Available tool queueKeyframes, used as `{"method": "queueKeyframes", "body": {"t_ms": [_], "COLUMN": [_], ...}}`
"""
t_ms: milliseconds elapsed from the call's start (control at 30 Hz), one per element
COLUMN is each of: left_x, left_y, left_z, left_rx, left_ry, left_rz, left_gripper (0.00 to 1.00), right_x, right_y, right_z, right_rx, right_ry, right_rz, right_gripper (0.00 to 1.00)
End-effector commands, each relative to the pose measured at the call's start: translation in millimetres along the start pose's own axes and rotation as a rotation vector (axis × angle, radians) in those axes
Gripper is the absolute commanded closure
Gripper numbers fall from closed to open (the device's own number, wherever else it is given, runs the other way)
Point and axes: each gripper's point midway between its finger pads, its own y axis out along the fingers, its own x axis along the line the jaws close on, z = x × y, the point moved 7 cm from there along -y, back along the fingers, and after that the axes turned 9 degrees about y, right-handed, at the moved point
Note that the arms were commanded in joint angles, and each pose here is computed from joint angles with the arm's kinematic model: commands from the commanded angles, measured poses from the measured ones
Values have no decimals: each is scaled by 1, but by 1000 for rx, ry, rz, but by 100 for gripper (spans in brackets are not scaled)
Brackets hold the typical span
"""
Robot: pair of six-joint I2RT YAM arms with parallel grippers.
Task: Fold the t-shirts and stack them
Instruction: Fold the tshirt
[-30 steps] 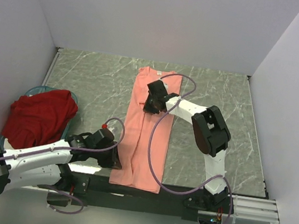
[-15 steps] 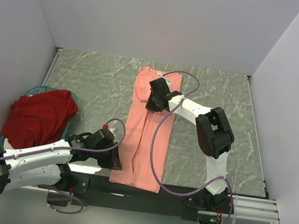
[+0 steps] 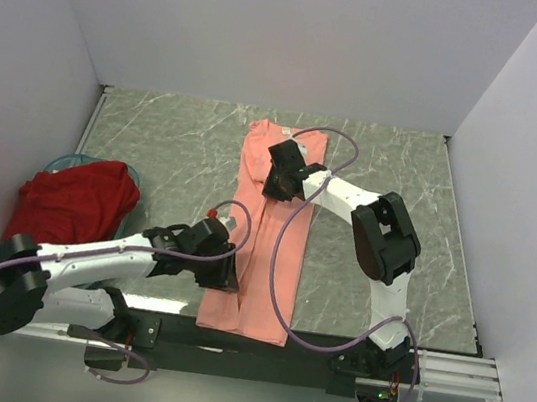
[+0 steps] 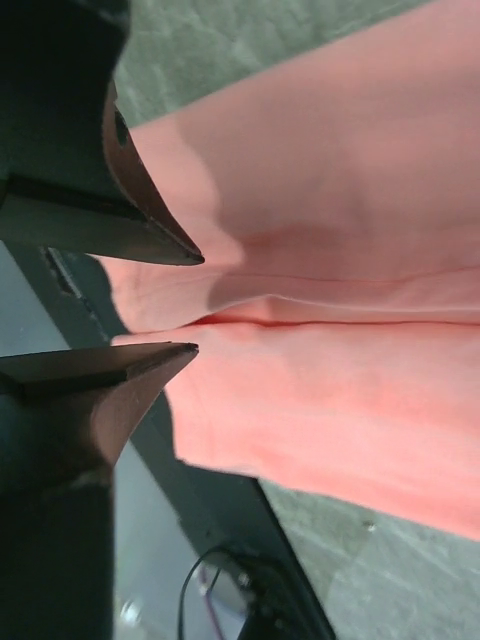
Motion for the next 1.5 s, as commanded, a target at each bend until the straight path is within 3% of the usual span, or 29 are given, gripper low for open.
{"method": "queueKeyframes", "body": {"t_ms": [0,267,633,733,867,1467], "left_x": [-14,-21,-35,-42,-49,-61], "left_y": [3,21,24,19,13,-10], "left_z": [-14,-4,11,12,15,15], "left_rx": [-54,-8,26,48,83,90], "left_ry": [80,200,317,372,438,495], "left_rz": [-30,-215,-295,-264,-194,-75], "left_gripper": [57,59,90,94,93,85], "right_x": [5,5,1,1,-1,1], "right_y": [-16,-16,-12,-13,-11,-7], "right_z": [-19,-18,-18,-20,-25,-31], "right_rx": [-66,-57,-44,-45,-41,-28], "right_ry": [1,3,8,9,13,9], "right_rz": [-15,-21,-22,-27,-25,-40], "right_gripper": [100,100,100,100,100,100]}}
